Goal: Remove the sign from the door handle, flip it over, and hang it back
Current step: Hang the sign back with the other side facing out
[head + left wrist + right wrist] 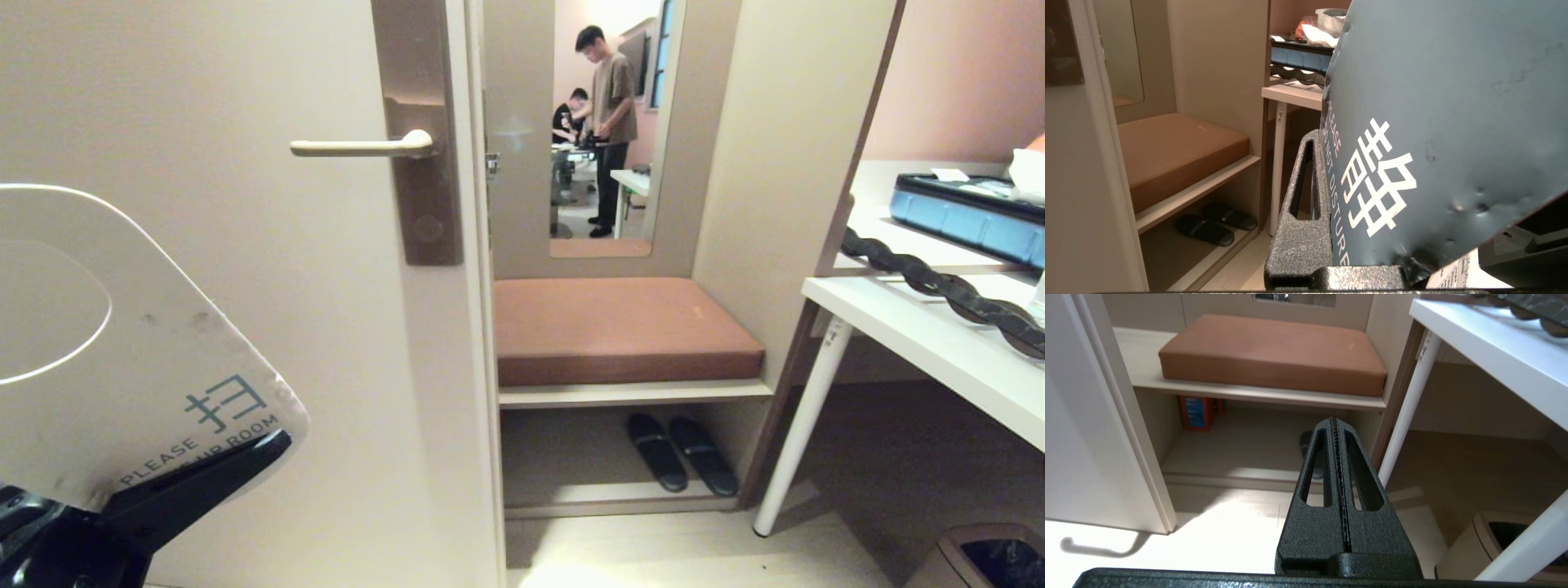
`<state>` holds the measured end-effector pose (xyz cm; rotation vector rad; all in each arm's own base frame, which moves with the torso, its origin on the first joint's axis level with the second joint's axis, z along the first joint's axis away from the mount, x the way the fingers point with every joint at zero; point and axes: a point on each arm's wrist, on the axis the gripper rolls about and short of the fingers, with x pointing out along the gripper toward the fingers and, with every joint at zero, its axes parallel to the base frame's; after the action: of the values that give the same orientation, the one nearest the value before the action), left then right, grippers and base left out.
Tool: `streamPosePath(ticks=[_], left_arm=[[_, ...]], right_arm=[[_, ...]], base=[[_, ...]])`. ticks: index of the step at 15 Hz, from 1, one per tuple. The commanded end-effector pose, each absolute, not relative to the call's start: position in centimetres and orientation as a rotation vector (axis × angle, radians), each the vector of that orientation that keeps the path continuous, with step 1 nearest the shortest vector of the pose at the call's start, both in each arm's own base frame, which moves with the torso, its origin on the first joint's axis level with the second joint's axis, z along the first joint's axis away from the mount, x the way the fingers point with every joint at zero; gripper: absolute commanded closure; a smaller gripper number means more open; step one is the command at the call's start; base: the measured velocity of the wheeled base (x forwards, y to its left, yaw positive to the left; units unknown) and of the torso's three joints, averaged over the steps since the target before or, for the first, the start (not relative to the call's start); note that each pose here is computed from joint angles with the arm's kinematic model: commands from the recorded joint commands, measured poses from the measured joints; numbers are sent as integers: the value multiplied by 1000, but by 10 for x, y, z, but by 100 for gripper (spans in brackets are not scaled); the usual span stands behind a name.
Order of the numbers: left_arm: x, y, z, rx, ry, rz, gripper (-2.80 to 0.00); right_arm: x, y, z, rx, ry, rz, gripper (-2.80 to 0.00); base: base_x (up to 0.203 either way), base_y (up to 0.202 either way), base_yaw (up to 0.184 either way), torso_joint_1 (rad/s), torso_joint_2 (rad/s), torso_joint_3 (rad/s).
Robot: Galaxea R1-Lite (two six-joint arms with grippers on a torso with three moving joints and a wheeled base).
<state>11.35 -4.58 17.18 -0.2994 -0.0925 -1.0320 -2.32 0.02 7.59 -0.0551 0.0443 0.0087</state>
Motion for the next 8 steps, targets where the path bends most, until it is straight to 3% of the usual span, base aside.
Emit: streamPosePath(ticks=[1,8], left_arm=[[112,-45,173,-298,-107,-1030,0],[113,-44,174,-306,-115,-993,0]], right_arm=[[-24,0,75,-55,31,10,0],[-24,0,75,-55,32,10,0]], base=[[0,0,0,0,0,0],[0,0,0,0,0,0]])
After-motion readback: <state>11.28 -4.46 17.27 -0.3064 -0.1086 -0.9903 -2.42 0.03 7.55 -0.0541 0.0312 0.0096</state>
